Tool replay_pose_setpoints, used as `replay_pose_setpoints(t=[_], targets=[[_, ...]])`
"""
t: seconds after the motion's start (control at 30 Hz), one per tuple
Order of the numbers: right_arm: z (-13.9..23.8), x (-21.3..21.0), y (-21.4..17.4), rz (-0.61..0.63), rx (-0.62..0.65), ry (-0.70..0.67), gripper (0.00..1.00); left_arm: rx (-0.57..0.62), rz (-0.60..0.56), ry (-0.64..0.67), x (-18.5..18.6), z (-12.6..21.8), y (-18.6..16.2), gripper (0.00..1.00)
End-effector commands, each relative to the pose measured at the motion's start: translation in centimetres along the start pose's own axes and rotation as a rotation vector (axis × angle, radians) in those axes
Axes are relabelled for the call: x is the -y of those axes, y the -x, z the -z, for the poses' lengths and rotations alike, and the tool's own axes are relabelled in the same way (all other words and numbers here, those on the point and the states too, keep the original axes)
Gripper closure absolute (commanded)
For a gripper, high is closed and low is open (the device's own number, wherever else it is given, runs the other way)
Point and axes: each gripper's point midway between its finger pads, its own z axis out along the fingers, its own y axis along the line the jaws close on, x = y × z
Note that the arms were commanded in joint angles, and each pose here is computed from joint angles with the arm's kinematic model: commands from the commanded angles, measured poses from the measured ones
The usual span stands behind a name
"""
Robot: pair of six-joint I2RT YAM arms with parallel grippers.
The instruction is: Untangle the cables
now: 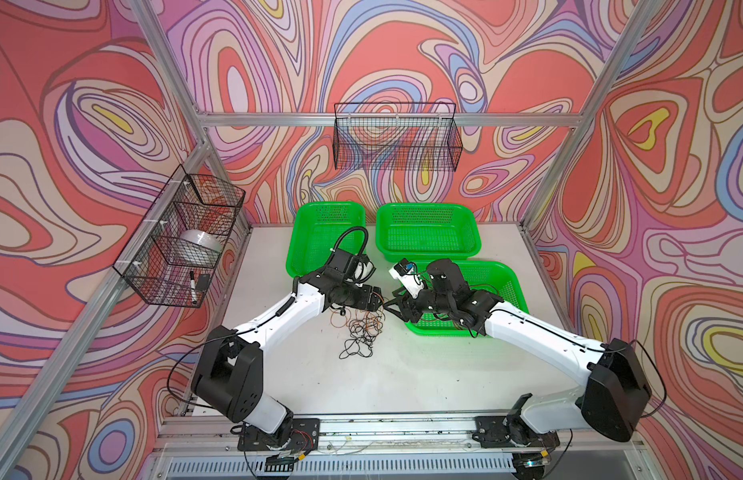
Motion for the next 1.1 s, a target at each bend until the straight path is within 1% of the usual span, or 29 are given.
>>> replay_pose_setpoints(t=[0.0,0.07,0.1,0.13,0.23,0.27,0.3,0.4,0.43,0.47,0.5,0.57,0.63,0.77,0.9,0.97,1.03,1.07], targets=[[-1.6,-0.5,0.1,0.041,-0.007,0.014,0.52,-0.026,0.003,-0.008,0.2,0.2,-0.5,0.14],[-2.1,-0.2,-0.2,0.029,-0.024,0.001,0.62,-0.026,0.005,-0.006,0.1,0.3,-0.7,0.15],[-2.2,0.3,0.0,0.015,-0.017,-0.029,0.7,-0.026,0.004,-0.005,0.1,0.4,-0.9,0.14],[-2.1,0.5,0.2,0.013,-0.005,-0.039,0.79,-0.028,0.003,-0.002,0.0,0.4,-1.1,0.14],[-1.0,0.9,1.7,0.009,0.074,-0.084,0.96,-0.039,-0.007,0.01,-0.3,0.4,-1.7,0.15],[-0.6,0.9,2.3,0.013,0.101,-0.098,0.99,-0.04,-0.01,0.011,-0.4,0.4,-1.9,0.14],[-0.2,1.0,2.8,0.008,0.129,-0.11,1.0,-0.047,-0.015,0.01,-0.4,0.3,-2.1,0.14],[0.4,2.1,3.8,-0.029,0.171,-0.176,1.0,-0.061,-0.039,0.048,-0.8,0.3,-2.7,0.11],[0.3,2.6,3.7,-0.04,0.156,-0.197,1.0,-0.061,-0.049,0.081,-1.2,0.4,-2.9,0.08],[0.0,3.4,3.3,-0.058,0.127,-0.237,1.0,-0.06,-0.069,0.099,-1.2,0.5,-3.0,0.02],[-0.3,4.3,3.2,-0.08,0.1,-0.278,1.0,-0.056,-0.086,0.103,-1.0,0.6,-3.1,0.0],[-0.9,5.7,2.1,-0.131,0.052,-0.343,1.0,-0.037,-0.087,0.118,-1.1,1.0,-3.0,0.0],[-1.6,6.3,1.2,-0.162,0.02,-0.358,1.0,-0.013,-0.08,0.15,-1.7,1.4,-2.9,0.0],[-2.0,8.4,-0.9,-0.237,-0.042,-0.46,1.0,0.073,-0.059,0.209,-2.4,3.4,-2.1,0.0],[-2.6,9.0,-2.2,-0.23,-0.098,-0.479,1.0,0.153,-0.007,0.247,-3.1,4.9,-1.4,0.0],[-2.7,9.0,-2.4,-0.222,-0.109,-0.476,1.0,0.183,0.056,0.3,-4.4,5.5,-1.3,0.0],[-2.6,9.0,-2.5,-0.209,-0.109,-0.473,0.9,0.202,0.133,0.377,-6.4,5.9,-1.9,0.0],[-2.5,8.7,-2.2,-0.194,-0.105,-0.46,0.82,0.207,0.169,0.398,-7.2,5.9,-2.2,0.0]])
